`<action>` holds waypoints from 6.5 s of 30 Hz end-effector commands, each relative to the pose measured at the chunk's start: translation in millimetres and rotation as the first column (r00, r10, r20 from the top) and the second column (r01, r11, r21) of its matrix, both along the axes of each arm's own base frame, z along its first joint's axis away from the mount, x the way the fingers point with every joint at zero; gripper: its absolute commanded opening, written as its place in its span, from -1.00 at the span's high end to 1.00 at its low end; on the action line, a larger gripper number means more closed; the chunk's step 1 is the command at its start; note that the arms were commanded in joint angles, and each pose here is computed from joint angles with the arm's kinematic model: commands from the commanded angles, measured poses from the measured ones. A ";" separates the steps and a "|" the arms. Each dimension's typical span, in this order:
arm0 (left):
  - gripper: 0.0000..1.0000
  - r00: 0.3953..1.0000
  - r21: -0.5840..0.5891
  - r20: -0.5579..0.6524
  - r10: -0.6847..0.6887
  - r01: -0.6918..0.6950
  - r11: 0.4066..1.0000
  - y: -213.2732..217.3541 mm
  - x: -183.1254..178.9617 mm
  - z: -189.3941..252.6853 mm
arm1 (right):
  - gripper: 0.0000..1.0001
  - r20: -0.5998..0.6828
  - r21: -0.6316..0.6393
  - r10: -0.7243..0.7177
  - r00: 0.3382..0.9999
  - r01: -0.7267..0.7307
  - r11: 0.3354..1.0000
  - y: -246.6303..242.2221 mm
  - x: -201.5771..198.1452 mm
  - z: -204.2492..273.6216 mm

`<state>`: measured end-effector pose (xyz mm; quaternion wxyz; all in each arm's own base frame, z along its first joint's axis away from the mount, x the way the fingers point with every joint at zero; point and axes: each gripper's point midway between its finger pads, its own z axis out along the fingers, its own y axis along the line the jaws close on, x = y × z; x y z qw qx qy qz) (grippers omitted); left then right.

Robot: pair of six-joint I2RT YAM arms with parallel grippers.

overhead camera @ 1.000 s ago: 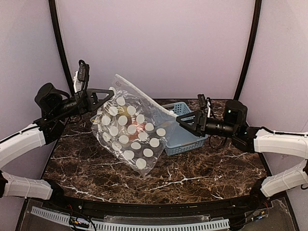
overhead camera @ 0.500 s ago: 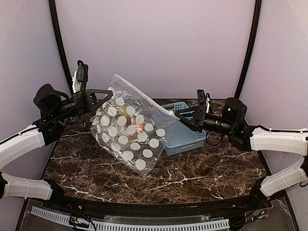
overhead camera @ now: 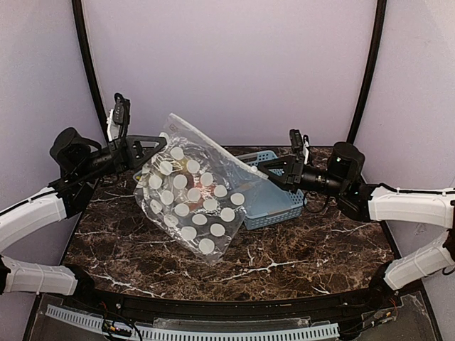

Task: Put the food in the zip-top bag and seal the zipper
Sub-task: Pass from the left arm to the right, then unzip the zipper of the food storage bag.

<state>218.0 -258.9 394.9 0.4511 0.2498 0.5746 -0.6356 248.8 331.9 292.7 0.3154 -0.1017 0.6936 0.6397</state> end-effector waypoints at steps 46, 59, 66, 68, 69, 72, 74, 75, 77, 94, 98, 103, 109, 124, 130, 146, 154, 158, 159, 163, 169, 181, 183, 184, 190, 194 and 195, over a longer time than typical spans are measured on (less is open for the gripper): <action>-0.11 0.960 0.293 -0.126 0.251 -0.205 0.934 23.6 11.5 -81.4 | 1.00 0.113 -0.191 -0.007 0.994 0.028 0.981 -19.8 -18.7 2.9; -0.85 0.817 0.702 0.022 0.577 -0.423 0.573 92.3 30.5 -110.1 | 1.00 0.236 -0.392 0.086 0.968 0.014 0.920 -40.8 -41.8 8.1; -0.81 0.917 0.590 -0.020 0.398 -0.310 0.745 39.8 31.8 -85.6 | 1.00 0.234 -0.432 0.232 0.944 -0.113 0.895 -19.6 -70.5 1.4; -0.81 0.946 0.575 0.008 0.325 -0.270 0.772 14.9 26.8 -78.9 | 1.00 0.237 -0.447 0.266 0.935 -0.138 0.884 -11.1 -78.7 -1.5; -0.81 0.965 0.583 0.011 0.264 -0.221 0.782 -4.6 18.8 -80.1 | 1.00 0.235 -0.451 0.282 0.930 -0.152 0.879 -6.7 -82.0 -2.9; -0.82 0.992 0.583 0.058 0.110 -0.123 0.803 -47.3 -1.2 -71.9 | 1.00 0.244 -0.453 0.331 0.911 -0.195 0.870 5.5 -93.7 -0.6; -0.84 0.997 0.579 0.074 0.004 -0.046 0.814 -74.2 -17.7 -69.2 | 1.00 0.254 -0.453 0.362 0.897 -0.220 0.864 12.8 -100.8 1.6; -0.84 0.996 0.581 0.063 -0.057 0.010 0.814 -88.0 -28.7 -73.1 | 1.00 0.257 -0.454 0.376 0.890 -0.232 0.860 15.7 -104.2 2.1; -0.85 0.989 0.557 0.067 -0.135 0.075 0.827 -103.9 -42.0 -68.0 | 1.00 0.259 -0.453 0.396 0.881 -0.251 0.855 20.1 -109.1 1.9; -0.23 0.952 0.489 0.004 -0.306 0.265 0.831 -143.3 -73.7 -85.9 | 1.00 0.289 -0.417 0.454 0.843 -0.317 0.852 38.0 -114.8 13.9; 0.07 0.950 0.485 -0.007 -0.313 0.277 0.830 -146.5 -73.7 -89.6 | 1.00 0.290 -0.413 0.452 0.843 -0.316 0.854 37.7 -115.0 14.7; 0.20 0.949 0.482 -0.020 -0.314 0.285 0.828 -148.9 -72.6 -93.6 | 1.00 0.296 -0.412 0.450 0.842 -0.313 0.856 37.3 -114.8 16.1; 0.19 0.951 0.487 -0.037 -0.307 0.285 0.825 -150.6 -70.6 -99.8 | 1.00 0.301 -0.408 0.458 0.836 -0.321 0.854 37.4 -116.7 18.0; 0.78 0.949 0.479 -0.063 -0.308 0.299 0.825 -152.2 -71.1 -103.6 | 1.00 0.308 -0.414 0.432 0.848 -0.290 0.863 33.3 -114.2 16.8; 0.98 0.948 0.479 -0.063 -0.311 0.302 0.824 -152.0 -71.9 -103.4 | 1.00 0.328 -0.425 0.386 0.862 -0.230 0.875 29.7 -106.0 17.5; 0.99 0.951 0.486 -0.068 -0.302 0.296 0.822 -150.5 -71.5 -105.9 | 1.00 0.409 -0.466 0.251 0.877 -0.036 0.884 12.0 -82.1 13.7; 0.99 0.953 0.501 -0.065 -0.295 0.287 0.817 -148.9 -70.3 -108.1 | 1.00 0.406 -0.505 0.207 0.890 0.030 0.863 6.0 -71.3 4.6; 0.99 0.954 0.516 -0.065 -0.292 0.283 0.809 -147.4 -70.3 -111.4 | 1.00 0.409 -0.518 0.170 0.897 0.075 0.852 1.1 -64.3 1.7; 0.99 0.955 0.523 -0.070 -0.288 0.281 0.804 -146.6 -70.2 -113.6 | 1.00 0.410 -0.521 0.160 0.898 0.086 0.849 -0.3 -62.6 1.3; 0.99 0.959 0.547 -0.070 -0.274 0.267 0.793 -142.4 -69.3 -118.4 | 1.00 0.412 -0.531 0.133 0.901 0.119 0.839 -3.9 -57.6 -0.4; 0.99 0.966 0.579 -0.062 -0.251 0.239 0.779 -134.8 -68.4 -123.3 | 1.00 0.411 -0.540 0.089 0.907 0.164 0.826 -8.8 -50.1 -3.6; 0.99 0.977 0.641 -0.053 -0.207 0.193 0.743 -115.6 -69.4 -134.5 | 1.00 0.406 -0.563 -0.024 0.914 0.270 0.781 -23.4 -33.2 -9.9; 0.99 0.978 0.647 -0.050 -0.200 0.184 0.740 -112.3 -69.6 -135.2 | 1.00 0.403 -0.564 -0.048 0.914 0.289 0.773 -26.7 -30.2 -10.7; 0.99 0.979 0.649 -0.047 -0.196 0.179 0.739 -111.0 -69.5 -134.9 | 1.00 0.402 -0.566 -0.058 0.914 0.298 0.768 -28.2 -28.8 -11.6; 0.99 0.984 0.672 -0.043 -0.173 0.157 0.724 -102.4 -69.6 -140.8 | 1.00 0.389 -0.577 -0.107 0.915 0.332 0.746 -34.8 -21.1 -16.6; 0.99 0.988 0.691 -0.041 -0.150 0.136 0.710 -94.3 -67.5 -145.2 | 1.00 0.377 -0.574 -0.135 0.916 0.346 0.743 -40.0 -15.5 -17.2; 0.99 0.989 0.694 -0.039 -0.142 0.129 0.708 -91.9 -67.2 -145.1 | 1.00 0.375 -0.573 -0.141 0.916 0.349 0.742 -41.9 -14.2 -17.3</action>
